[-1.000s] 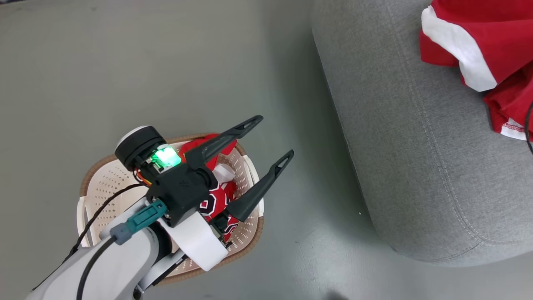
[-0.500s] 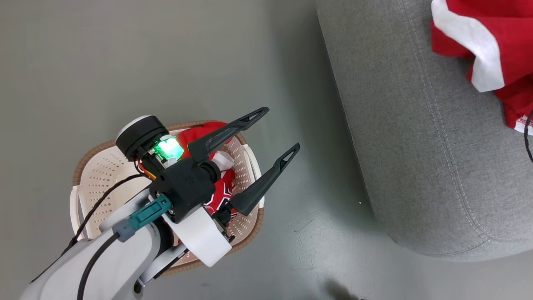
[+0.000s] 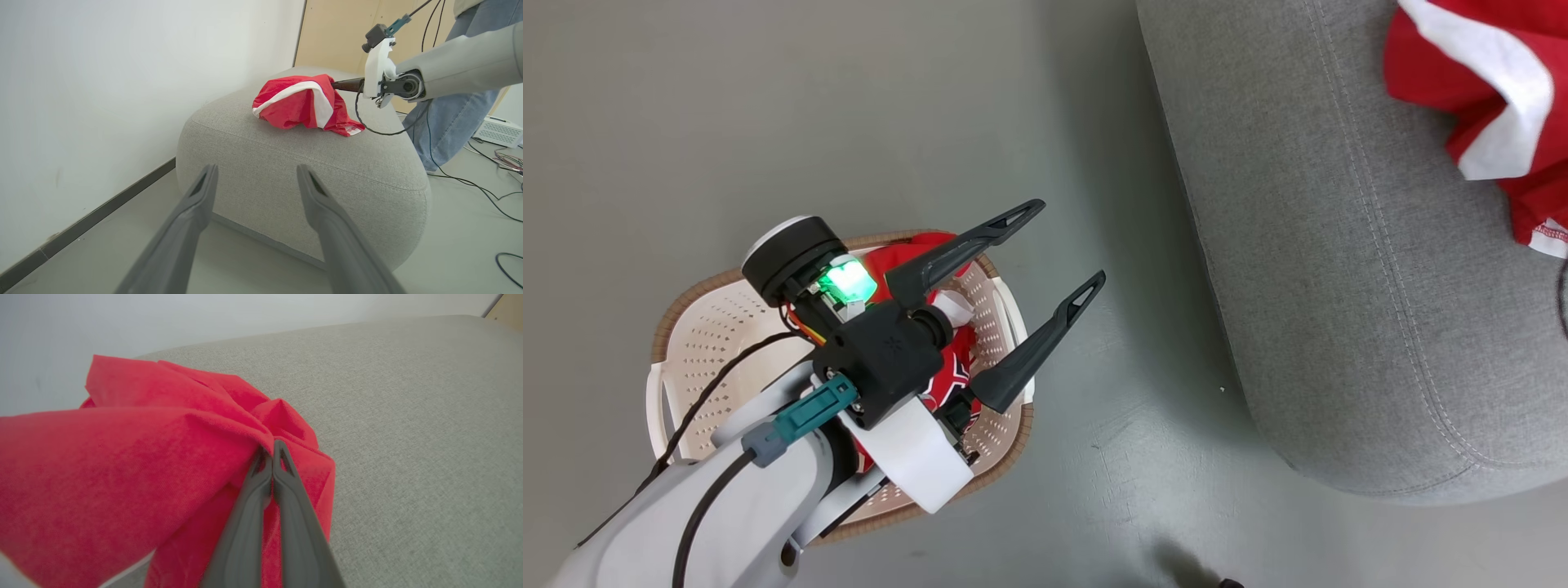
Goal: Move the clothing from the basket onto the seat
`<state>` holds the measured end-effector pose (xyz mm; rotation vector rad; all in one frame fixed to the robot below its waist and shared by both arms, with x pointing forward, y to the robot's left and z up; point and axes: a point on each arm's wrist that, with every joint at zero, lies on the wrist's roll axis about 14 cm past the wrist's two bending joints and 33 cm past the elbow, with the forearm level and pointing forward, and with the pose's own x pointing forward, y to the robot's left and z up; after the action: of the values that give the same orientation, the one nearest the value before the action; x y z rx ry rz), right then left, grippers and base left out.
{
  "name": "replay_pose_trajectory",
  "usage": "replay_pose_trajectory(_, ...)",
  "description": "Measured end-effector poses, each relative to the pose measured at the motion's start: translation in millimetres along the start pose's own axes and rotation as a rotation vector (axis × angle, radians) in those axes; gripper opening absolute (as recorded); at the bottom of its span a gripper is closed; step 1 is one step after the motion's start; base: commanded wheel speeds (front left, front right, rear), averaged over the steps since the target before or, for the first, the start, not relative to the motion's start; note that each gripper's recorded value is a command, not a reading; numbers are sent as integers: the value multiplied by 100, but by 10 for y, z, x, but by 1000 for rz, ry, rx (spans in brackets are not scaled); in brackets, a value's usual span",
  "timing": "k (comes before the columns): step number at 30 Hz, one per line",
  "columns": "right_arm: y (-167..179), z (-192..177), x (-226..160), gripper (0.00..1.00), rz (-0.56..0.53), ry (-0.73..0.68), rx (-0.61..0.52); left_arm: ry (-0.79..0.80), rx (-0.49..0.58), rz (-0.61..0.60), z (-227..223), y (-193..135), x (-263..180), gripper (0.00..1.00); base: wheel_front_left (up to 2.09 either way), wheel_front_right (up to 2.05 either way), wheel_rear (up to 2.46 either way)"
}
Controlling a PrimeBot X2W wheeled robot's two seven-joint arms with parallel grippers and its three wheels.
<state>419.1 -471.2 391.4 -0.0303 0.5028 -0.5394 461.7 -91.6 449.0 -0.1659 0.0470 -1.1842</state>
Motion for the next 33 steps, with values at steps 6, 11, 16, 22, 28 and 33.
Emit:
replay_pose_trajectory(6, 133, -49, -10, 31, 20, -3, 35, 3, 0, -4, -14, -6, 15, 100, 0, 0, 0)
replay_pose_trajectory(11, 107, -27, -31, 78, 15, -10, 37, 4, 3, -6, -14, -11, 25, 100, 0, 0, 0)
replay_pose_trajectory(16, 108, -7, -56, 100, 17, -20, 42, 8, 10, -8, -14, -8, 31, 100, 0, 0, 0)
replay_pose_trajectory(22, 51, 64, -91, 100, 13, -42, 39, 2, 11, -13, -4, -19, 55, 100, 0, 0, 0)
replay_pose_trajectory(28, 82, 208, -114, 100, 34, -88, 42, -3, 14, -19, 11, -36, 82, 100, 0, 0, 0)
replay_pose_trajectory(33, 30, 217, -214, 100, 46, -106, 31, -11, 20, -25, 39, -48, 109, 100, 0, 0, 0)
